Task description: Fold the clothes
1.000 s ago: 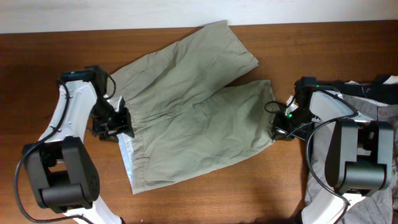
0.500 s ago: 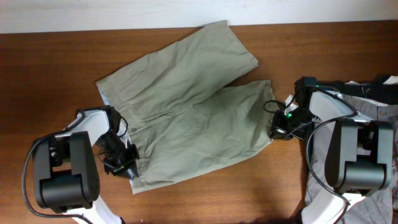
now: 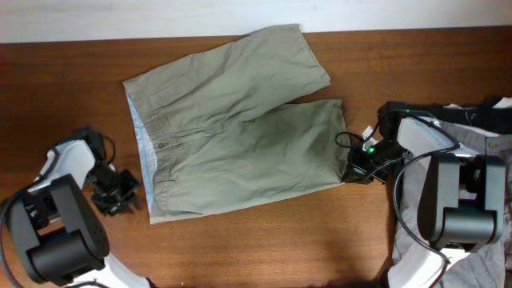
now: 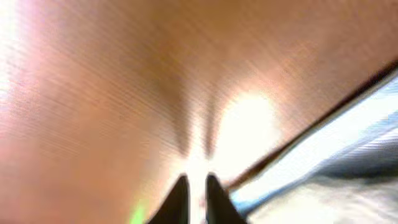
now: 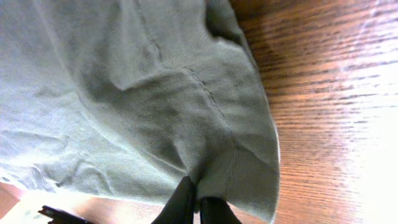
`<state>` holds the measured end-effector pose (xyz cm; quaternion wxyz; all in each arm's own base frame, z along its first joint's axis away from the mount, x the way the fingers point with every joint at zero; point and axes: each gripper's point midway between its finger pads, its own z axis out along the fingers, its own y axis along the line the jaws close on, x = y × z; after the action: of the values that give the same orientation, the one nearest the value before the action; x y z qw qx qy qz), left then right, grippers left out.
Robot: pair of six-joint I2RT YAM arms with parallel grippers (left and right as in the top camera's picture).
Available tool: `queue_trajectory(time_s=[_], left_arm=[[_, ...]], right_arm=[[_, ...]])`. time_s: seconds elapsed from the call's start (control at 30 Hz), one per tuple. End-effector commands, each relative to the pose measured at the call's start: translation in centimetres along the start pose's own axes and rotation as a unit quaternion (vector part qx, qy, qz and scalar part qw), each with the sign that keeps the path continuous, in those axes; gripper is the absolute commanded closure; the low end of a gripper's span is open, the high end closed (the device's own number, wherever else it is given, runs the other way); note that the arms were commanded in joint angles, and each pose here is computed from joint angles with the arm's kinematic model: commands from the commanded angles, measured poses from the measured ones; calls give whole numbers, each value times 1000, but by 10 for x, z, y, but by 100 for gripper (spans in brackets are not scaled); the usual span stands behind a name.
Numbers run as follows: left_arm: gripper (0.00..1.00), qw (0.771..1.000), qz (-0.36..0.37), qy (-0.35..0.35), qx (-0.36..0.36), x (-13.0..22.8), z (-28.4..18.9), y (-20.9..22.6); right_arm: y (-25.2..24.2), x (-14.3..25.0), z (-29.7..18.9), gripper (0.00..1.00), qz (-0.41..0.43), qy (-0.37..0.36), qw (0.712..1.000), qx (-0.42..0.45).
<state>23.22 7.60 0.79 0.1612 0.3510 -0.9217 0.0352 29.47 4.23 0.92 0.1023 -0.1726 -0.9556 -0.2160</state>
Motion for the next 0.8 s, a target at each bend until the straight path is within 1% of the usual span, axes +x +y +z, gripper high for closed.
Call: queue_trajectory(time_s=[0.0, 0.03, 0.07, 0.13, 0.2, 0.27, 0.3, 0.33, 0.37, 0.43, 0.47, 0.5, 0.53, 0.6, 0.7, 0.77], left_arm=[[83, 999, 28, 12, -15, 4, -3, 7], [82, 999, 40, 0, -3, -2, -7, 1], [81, 997, 68, -11, 33, -8, -13, -14], [79, 990, 113, -16, 84, -8, -21, -38], [77, 989, 131, 15, 75, 12, -16, -45], [70, 986, 151, 36, 60, 29, -6, -50], [59, 985, 160, 46, 52, 38, 0, -52], [51, 983, 167, 55, 46, 45, 6, -52], [50, 984, 159, 65, 39, 52, 14, -49], [50, 986, 143, 71, 38, 55, 20, -45], [55, 987, 136, 76, 36, 57, 23, -43], [66, 987, 135, 81, 34, 60, 24, -42], [73, 986, 133, 91, 30, 65, 24, -39], [76, 986, 131, 103, 24, 70, 24, -35], [76, 986, 132, 102, -12, 70, 24, -22], [70, 987, 125, 102, -15, 70, 24, -21]], right_arm=[[-3, 1, 2, 91, -4, 3, 1000, 5], [-4, 1, 2, 91, -4, 2, 1000, 6], [-4, 0, 2, 91, -4, 2, 1000, 7], [-4, 0, 2, 91, -4, 1, 1000, 7], [-4, 0, 2, 91, -4, 1, 1000, 7], [-4, 0, 2, 91, -4, 1, 1000, 7], [-4, 0, 2, 91, -4, 1, 1000, 7], [-4, 0, 2, 91, -4, 1, 1000, 7], [-4, 0, 2, 91, -5, 1, 1000, 7], [-4, 0, 2, 91, -5, 1, 1000, 7], [-4, -1, 2, 91, -6, 0, 1000, 7], [-4, -1, 2, 91, -7, -1, 1000, 6], [-4, -1, 2, 91, -7, -1, 1000, 6], [-4, -1, 2, 91, -7, -1, 1000, 6], [-4, -1, 2, 91, -14, -1, 1000, 6], [-4, -1, 2, 91, -17, -1, 1000, 6]])
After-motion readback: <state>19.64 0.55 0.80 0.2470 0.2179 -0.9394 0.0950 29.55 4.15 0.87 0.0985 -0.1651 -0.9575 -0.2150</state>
